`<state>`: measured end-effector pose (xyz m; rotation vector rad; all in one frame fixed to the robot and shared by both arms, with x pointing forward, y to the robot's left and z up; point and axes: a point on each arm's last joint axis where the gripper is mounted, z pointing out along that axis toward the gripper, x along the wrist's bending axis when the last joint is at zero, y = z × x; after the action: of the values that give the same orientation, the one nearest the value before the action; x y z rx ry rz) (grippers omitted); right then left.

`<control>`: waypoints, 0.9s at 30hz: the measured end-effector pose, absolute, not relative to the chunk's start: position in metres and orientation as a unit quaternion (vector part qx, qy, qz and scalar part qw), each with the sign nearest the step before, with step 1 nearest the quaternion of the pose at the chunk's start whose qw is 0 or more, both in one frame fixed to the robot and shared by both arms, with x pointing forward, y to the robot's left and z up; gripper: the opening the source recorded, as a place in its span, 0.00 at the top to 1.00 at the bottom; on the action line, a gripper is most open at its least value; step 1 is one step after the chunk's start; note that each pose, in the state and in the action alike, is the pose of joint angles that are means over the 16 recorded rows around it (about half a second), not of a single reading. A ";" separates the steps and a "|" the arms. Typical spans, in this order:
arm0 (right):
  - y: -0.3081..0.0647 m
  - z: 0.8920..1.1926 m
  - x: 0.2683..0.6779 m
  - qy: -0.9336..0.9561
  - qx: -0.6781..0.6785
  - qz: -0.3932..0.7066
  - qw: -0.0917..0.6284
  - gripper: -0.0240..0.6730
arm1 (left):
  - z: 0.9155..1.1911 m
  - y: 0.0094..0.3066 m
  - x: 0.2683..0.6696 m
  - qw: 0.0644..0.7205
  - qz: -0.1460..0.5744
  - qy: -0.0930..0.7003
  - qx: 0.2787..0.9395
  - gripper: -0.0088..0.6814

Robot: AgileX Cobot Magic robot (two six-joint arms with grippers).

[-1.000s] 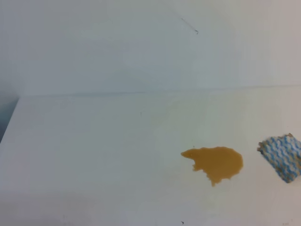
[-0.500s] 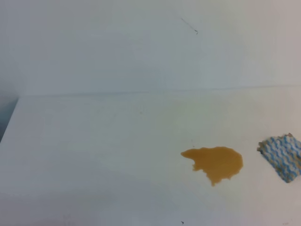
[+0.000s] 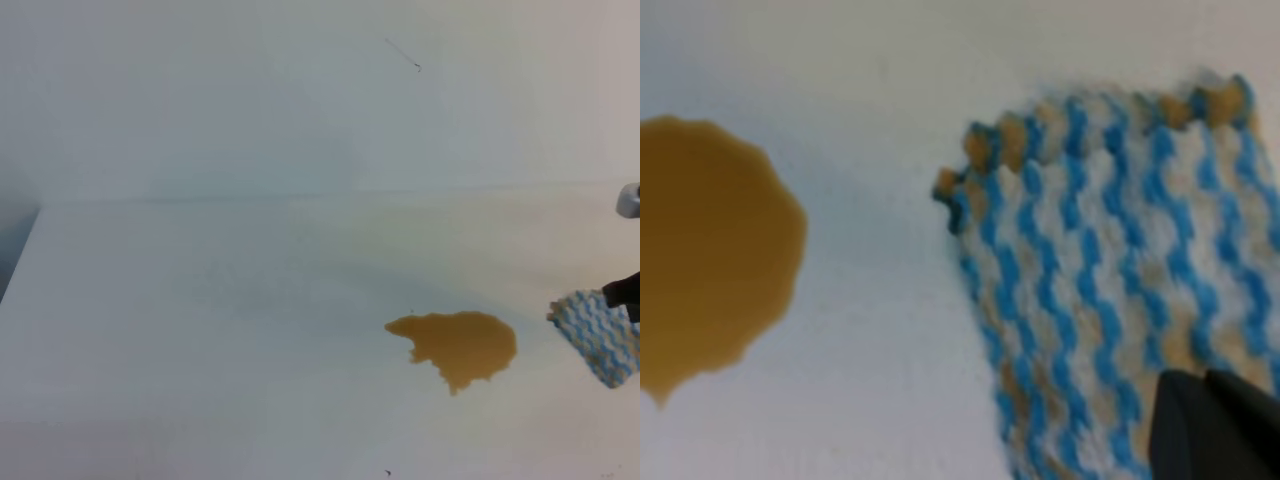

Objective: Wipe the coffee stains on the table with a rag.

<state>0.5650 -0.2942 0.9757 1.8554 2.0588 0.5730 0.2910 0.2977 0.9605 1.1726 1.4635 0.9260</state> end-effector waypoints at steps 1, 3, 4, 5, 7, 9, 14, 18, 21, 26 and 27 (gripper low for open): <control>-0.292 0.969 0.571 0.722 0.646 0.196 0.150 0.97 | 0.961 0.298 0.291 0.501 0.383 0.605 0.485 0.99; -0.289 0.956 0.581 0.729 0.642 0.188 0.144 0.97 | 0.961 0.298 0.291 0.501 0.383 0.605 0.485 0.99; -0.288 0.951 0.585 0.732 0.641 0.184 0.141 0.97 | 0.961 0.298 0.291 0.501 0.383 0.605 0.485 0.99; -0.286 0.945 0.589 0.734 0.640 0.180 0.139 0.97 | 0.961 0.298 0.291 0.501 0.383 0.605 0.485 0.99; -0.285 0.935 0.596 0.738 0.639 0.173 0.136 0.97 | 0.960 0.298 0.291 0.501 0.383 0.606 0.485 0.99; -0.285 0.927 0.601 0.739 0.639 0.165 0.133 0.97 | 0.960 0.298 0.291 0.501 0.383 0.606 0.485 0.99; -0.285 0.911 0.610 0.744 0.639 0.148 0.128 0.97 | 0.960 0.298 0.291 0.500 0.382 0.606 0.486 0.99; -0.278 0.902 0.613 0.752 0.631 0.140 0.127 0.97 | 0.960 0.298 0.291 0.500 0.382 0.606 0.486 0.99; -0.266 0.897 0.616 0.759 0.622 0.144 0.128 0.97 | 0.960 0.298 0.291 0.500 0.382 0.606 0.486 0.99; -0.234 0.892 0.624 0.772 0.601 0.165 0.127 0.97 | 0.960 0.298 0.291 0.501 0.383 0.606 0.485 0.99; -0.226 0.891 0.627 0.774 0.596 0.170 0.126 0.97 | 0.960 0.298 0.291 0.501 0.383 0.606 0.485 0.99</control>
<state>0.6268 -0.2260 0.8905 1.7365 2.2550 0.4955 0.2911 0.2977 0.9604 1.1737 1.4649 0.9252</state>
